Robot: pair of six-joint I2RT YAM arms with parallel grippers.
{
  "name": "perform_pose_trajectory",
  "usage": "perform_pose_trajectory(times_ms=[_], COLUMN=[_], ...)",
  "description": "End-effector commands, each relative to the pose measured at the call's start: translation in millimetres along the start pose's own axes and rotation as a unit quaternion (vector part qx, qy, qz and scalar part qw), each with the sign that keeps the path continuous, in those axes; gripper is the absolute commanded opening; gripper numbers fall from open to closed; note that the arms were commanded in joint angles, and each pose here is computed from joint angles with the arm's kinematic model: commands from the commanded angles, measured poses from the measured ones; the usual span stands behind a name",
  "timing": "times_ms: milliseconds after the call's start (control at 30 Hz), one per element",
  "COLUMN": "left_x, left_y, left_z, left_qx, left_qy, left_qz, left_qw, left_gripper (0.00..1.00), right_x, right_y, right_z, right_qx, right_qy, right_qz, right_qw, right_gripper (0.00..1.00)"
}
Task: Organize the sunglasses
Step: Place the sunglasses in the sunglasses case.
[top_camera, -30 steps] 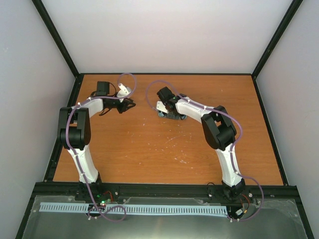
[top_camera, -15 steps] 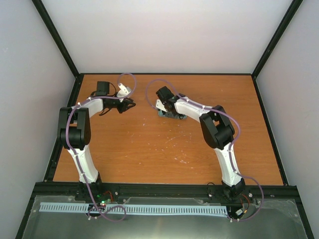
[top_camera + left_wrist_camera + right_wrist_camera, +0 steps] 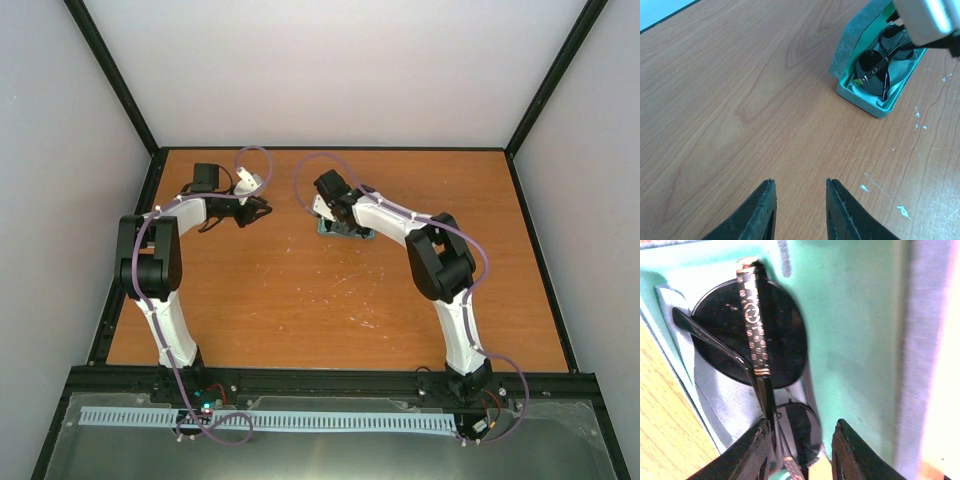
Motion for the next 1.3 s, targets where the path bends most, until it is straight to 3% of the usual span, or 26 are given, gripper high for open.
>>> perform_pose_trajectory(times_ms=[0,133,167,267,300,500,700,933,1133,1267], left_x=[0,-1,-1,-1,-1,0,1,-16,-51,-65], left_y=[0,-1,-1,-2,-2,-5,-8,-2,-4,-7], left_z=[-3,-4,-4,-5,-5,-6,-7,-9,14,26], left_qx=[0.006,0.005,0.005,0.004,0.004,0.003,0.004,0.007,0.034,0.048], left_qy=[-0.013,-0.012,-0.013,-0.013,-0.013,-0.010,-0.008,-0.036,-0.052,-0.058], left_qz=[-0.007,-0.006,-0.006,-0.006,-0.007,-0.009,-0.014,-0.009,0.026,0.035], left_qw=[1.000,1.000,1.000,1.000,1.000,1.000,1.000,0.999,0.998,0.997], left_gripper=[0.30,0.30,0.30,0.30,0.30,0.30,0.30,0.30,0.28,0.28], right_x=[-8,-10,-10,-9,-9,-8,0,41,80,71], right_y=[-16,-21,-22,-18,-15,-12,-11,12,28,34], right_z=[-36,-44,-44,-37,-34,-20,-20,-64,-83,-69], right_qx=[0.020,0.024,0.026,0.024,0.017,-0.019,0.009,-0.059,-0.073,-0.092], right_qy=[-0.041,-0.056,-0.057,-0.051,-0.049,-0.077,-0.101,-0.229,-0.287,-0.293], right_qz=[0.030,0.049,0.051,0.059,0.061,0.155,0.196,0.299,0.409,0.403], right_qw=[0.999,0.997,0.997,0.997,0.997,0.985,0.975,0.925,0.863,0.862], right_gripper=[0.33,0.33,0.30,0.04,0.03,0.03,0.03,0.03,0.03,0.03])
Point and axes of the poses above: each gripper's point midway between its finger pads, its own z axis out along the fingers, its own y axis along the line the jaws close on, x = y × z, the point moved 8 cm from there along -z, back along the fingers, and after that the axes turned 6 degrees about z, right-handed, at the moved point
